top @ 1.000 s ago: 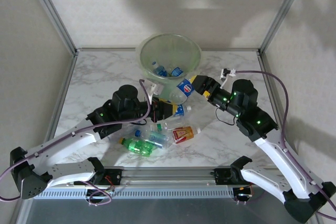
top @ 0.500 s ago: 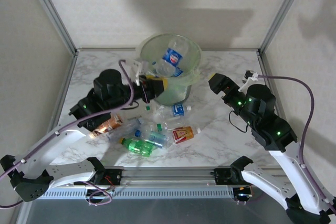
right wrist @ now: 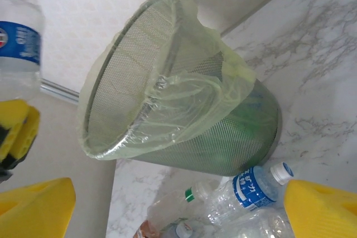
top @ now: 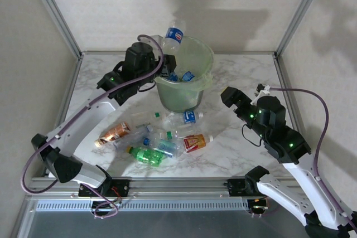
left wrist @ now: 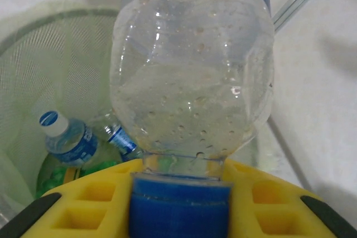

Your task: Put the plastic bottles in the bin

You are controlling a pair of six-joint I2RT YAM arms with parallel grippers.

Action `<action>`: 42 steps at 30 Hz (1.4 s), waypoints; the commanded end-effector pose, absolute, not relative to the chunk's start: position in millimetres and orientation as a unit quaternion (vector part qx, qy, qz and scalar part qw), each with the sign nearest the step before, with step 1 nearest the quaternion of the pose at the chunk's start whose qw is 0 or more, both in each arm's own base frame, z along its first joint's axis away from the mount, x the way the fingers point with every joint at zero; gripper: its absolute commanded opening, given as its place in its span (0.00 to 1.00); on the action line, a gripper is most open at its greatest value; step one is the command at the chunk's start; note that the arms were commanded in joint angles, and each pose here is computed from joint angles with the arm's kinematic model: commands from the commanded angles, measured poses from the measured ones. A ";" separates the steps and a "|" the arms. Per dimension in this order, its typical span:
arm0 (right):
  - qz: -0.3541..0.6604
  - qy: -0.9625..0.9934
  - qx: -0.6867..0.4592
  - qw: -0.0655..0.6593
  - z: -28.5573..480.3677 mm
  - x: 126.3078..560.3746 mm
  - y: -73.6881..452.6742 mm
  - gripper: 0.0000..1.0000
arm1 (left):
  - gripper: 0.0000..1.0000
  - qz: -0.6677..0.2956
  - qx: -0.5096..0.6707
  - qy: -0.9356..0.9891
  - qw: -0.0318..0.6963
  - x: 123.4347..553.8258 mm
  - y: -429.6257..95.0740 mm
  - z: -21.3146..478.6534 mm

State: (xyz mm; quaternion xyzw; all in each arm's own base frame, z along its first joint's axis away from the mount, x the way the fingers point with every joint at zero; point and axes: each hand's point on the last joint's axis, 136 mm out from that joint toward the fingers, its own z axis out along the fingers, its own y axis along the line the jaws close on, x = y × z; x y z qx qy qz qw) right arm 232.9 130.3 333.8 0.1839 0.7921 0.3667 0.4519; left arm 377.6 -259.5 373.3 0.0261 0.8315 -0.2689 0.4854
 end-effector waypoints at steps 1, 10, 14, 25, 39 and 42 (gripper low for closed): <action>0.362 0.792 0.193 0.453 327.4 231.2 126.6 0.96 | 0.26 -0.240 0.026 0.838 0.490 387.8 -252.4 370.7; 0.356 0.798 0.193 0.447 318.9 233.2 128.1 0.97 | 0.28 -0.197 0.029 0.857 0.475 413.4 -249.6 344.3; 0.356 0.797 0.193 0.448 320.1 233.6 128.3 0.97 | 0.50 -0.185 0.025 0.861 0.474 417.6 -247.0 341.4; 0.354 0.799 0.188 0.448 322.7 236.4 130.7 0.97 | 0.69 -0.225 0.004 0.831 0.509 401.7 -238.3 390.8; 0.352 0.831 0.177 0.393 279.6 235.1 147.4 0.94 | 0.79 -0.213 -0.110 0.795 0.557 331.7 -141.4 400.3; 0.353 0.839 0.176 0.376 264.5 233.5 153.8 0.93 | 0.78 -0.222 -0.130 0.802 0.539 318.9 -130.8 376.0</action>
